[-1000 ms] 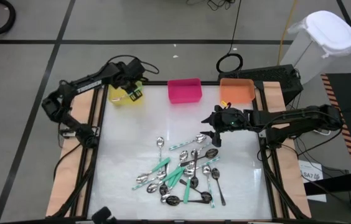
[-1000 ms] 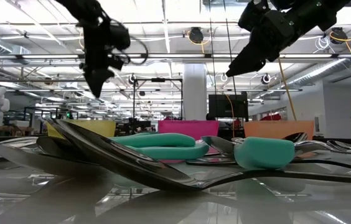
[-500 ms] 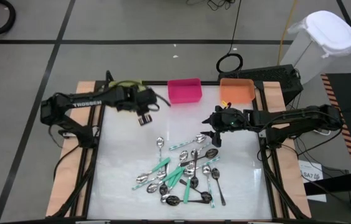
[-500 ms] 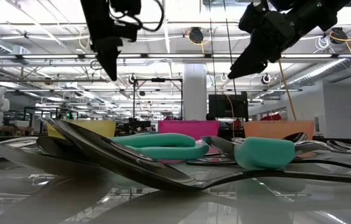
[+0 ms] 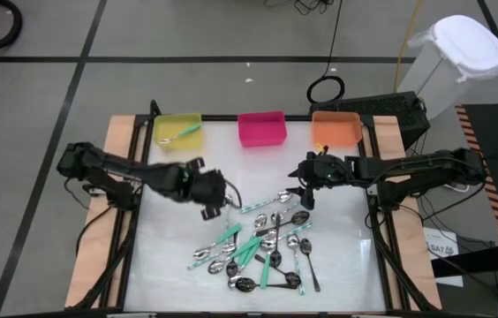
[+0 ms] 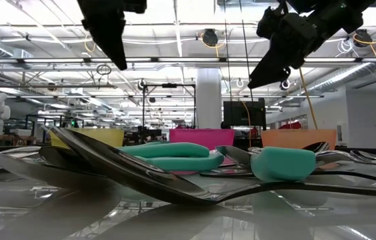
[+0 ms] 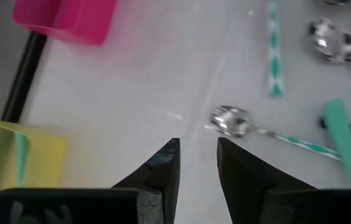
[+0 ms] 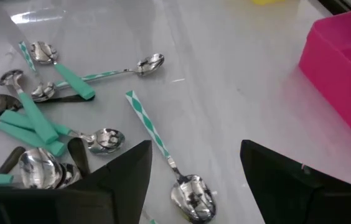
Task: Sort silverware by color (type)
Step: Put the light green spoon into the yellow bin
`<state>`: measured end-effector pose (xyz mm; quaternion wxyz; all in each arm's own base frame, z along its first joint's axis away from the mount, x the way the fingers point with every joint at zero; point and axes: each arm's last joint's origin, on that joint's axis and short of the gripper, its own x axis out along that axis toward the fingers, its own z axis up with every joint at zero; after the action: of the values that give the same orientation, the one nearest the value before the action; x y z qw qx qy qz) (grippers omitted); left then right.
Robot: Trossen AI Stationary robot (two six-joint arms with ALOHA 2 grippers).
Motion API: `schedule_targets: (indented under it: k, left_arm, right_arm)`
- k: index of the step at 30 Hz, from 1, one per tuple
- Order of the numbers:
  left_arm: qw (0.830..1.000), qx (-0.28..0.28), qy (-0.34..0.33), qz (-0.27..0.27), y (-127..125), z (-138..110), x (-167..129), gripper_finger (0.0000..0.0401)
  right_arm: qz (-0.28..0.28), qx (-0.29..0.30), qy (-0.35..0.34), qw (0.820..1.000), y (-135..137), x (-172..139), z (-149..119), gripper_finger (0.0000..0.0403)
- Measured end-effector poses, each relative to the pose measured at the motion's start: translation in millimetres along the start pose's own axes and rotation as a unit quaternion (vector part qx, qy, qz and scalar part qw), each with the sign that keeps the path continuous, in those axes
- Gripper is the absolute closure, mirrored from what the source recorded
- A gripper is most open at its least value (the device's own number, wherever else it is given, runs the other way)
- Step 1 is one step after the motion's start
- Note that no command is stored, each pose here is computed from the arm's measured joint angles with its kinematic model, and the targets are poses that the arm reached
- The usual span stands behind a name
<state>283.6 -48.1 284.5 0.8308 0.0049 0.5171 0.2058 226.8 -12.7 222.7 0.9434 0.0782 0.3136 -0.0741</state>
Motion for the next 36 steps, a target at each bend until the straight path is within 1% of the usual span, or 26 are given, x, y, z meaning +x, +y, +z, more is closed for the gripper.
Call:
schedule_targets:
  k: [3,7,10,12,13,22,25,29,33,36]
  left_arm:
    - [1.000,-0.001,-0.015,-0.006,-22,-5,-3,0.0293]
    - [1.000,0.018,-0.013,-0.016,-50,-15,-1,0.0293]
    - [0.999,0.037,-0.002,-0.015,-68,-24,4,0.0293]
    - [0.999,0.039,0.005,-0.014,-80,-29,8,0.0293]
    - [0.999,0.038,0.009,-0.012,-84,-32,10,0.0293]
    - [0.999,-0.022,0.026,-0.006,-120,-55,19,0.0293]
    - [0.999,-0.046,0.022,-0.013,-130,-62,18,0.0293]
    - [0.997,-0.073,-0.007,-0.030,-145,-70,13,0.0293]
    - [0.995,-0.079,-0.049,-0.041,-156,-76,5,0.0293]
    - [0.994,-0.077,-0.073,-0.033,-160,-81,0,0.0288]
  right_arm:
    - [0.009,0.001,0.005,1.000,6,1,-2,0.0161]
    - [0.028,0.009,0.012,1.000,18,4,-5,0.0161]
    - [0.028,0.017,0.015,0.999,30,9,-9,0.0161]
    - [0.026,0.021,0.016,0.999,39,12,-12,0.0161]
    - [0.034,0.024,0.012,0.999,44,14,-12,0.0161]
    - [0.128,0.042,-0.041,0.990,93,28,-17,0.0161]
    - [0.136,0.045,-0.052,0.988,108,33,-22,0.0161]
    - [0.143,0.049,-0.054,0.987,127,38,-34,0.0161]
    - [0.154,0.053,-0.066,0.984,144,41,-44,0.0161]
    - [0.169,0.057,-0.084,0.980,156,39,-48,0.0161]
